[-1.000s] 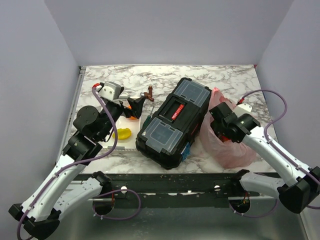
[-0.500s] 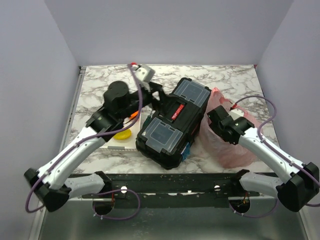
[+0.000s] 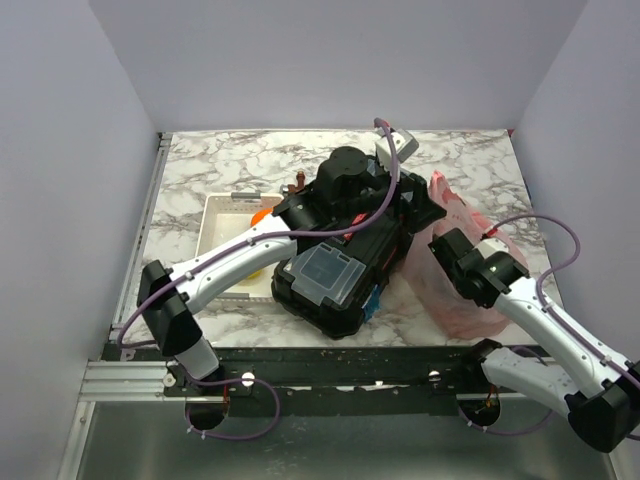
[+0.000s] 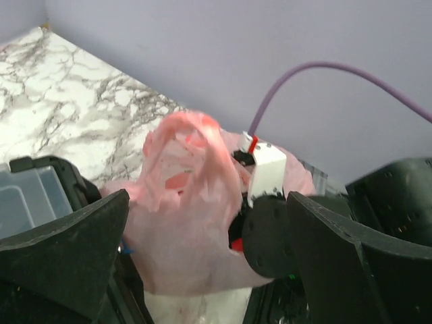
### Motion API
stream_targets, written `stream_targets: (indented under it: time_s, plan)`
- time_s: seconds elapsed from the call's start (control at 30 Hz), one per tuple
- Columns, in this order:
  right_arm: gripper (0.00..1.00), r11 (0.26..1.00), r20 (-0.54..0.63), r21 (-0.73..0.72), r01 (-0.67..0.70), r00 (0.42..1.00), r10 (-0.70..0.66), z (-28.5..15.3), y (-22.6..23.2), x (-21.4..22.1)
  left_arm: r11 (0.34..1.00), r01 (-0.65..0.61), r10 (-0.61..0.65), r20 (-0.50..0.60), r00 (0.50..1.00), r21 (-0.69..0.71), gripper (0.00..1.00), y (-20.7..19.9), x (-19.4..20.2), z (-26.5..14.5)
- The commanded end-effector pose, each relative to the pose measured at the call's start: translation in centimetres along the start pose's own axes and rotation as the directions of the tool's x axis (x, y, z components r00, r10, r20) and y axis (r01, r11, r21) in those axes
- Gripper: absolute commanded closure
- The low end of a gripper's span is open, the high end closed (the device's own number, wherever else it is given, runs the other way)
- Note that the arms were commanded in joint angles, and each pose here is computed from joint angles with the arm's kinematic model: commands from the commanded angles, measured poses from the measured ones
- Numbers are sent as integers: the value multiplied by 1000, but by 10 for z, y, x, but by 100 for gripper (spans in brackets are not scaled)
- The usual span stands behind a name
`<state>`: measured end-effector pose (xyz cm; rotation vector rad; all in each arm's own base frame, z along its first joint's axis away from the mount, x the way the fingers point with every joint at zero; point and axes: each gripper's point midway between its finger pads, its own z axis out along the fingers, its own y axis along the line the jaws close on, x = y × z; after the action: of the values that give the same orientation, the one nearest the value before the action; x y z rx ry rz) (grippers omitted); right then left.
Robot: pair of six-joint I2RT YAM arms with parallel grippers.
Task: Take the fake fruits out of the plastic bag
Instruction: Take out the fake fruit from the plastic bag.
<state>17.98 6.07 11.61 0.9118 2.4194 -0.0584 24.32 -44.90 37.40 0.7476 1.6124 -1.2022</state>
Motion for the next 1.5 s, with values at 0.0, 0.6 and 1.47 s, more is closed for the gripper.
stream_targets:
  time_s: [0.0, 0.6, 1.47]
  plan:
    - [13, 999, 45, 21, -48, 998, 47, -5, -15, -8, 999, 17, -18, 24, 1000, 33, 1, -8, -17, 19]
    - [13, 997, 33, 68, 48, 998, -50, 2, -18, -5, 986, -53, 44, -62, 997, -156, 100, 56, -22, 30]
    - [28, 991, -111, 124, 44, 993, -30, 82, -16, 61, 996, -37, 32, -65, 997, -81, 100, 43, -18, 17]
